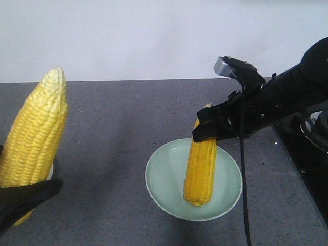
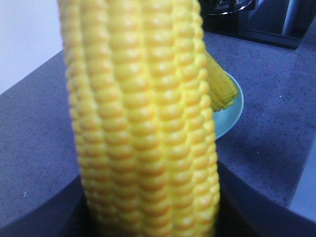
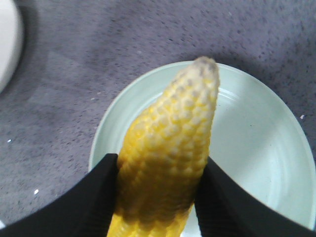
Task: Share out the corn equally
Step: 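Lower the right gripper's corn cob onto the pale green plate, then open the right gripper and release the cob on the plate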
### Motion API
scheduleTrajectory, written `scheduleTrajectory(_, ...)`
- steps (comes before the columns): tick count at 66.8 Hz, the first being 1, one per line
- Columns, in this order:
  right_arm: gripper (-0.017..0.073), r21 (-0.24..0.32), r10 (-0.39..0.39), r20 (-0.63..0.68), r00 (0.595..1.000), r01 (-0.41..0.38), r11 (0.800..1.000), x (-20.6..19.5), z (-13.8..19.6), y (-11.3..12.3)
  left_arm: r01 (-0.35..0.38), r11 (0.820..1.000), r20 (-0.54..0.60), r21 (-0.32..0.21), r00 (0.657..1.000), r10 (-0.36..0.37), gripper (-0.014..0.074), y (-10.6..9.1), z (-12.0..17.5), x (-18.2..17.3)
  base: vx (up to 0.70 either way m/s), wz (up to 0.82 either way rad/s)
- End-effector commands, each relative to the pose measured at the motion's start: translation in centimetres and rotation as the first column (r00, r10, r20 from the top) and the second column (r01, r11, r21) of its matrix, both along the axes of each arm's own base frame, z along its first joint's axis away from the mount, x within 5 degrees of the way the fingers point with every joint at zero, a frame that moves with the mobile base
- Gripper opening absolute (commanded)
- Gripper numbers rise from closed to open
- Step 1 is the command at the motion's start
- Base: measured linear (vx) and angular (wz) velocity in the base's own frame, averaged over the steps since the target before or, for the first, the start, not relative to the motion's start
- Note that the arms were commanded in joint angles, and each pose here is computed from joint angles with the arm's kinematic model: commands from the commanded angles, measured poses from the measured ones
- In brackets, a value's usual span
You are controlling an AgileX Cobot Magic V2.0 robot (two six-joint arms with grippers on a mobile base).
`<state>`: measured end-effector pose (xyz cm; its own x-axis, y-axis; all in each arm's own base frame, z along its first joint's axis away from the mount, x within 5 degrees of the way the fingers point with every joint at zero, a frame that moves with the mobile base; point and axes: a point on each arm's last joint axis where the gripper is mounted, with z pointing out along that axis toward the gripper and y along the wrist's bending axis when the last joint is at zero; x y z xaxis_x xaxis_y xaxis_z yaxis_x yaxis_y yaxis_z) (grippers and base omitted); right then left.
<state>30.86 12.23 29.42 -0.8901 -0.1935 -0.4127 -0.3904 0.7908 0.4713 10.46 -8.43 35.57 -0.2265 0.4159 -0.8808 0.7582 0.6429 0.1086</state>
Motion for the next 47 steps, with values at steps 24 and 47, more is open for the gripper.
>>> scheduleTrajectory(24,0.0343,0.041,-0.104,-0.136,0.985,0.111,0.993,2.9,-2.4,0.8,-0.022,0.997,0.053,-0.072,0.998,0.025,0.0271,0.0,1.3,0.2,0.00,0.00)
scheduleTrajectory(47,0.0535,0.005,-0.069,-0.163,0.984,0.071,0.997,2.4,-2.5,0.6,-0.022,0.997,0.053,-0.072,0.998,0.026,0.0271,0.0,1.3,0.2,0.00,0.00)
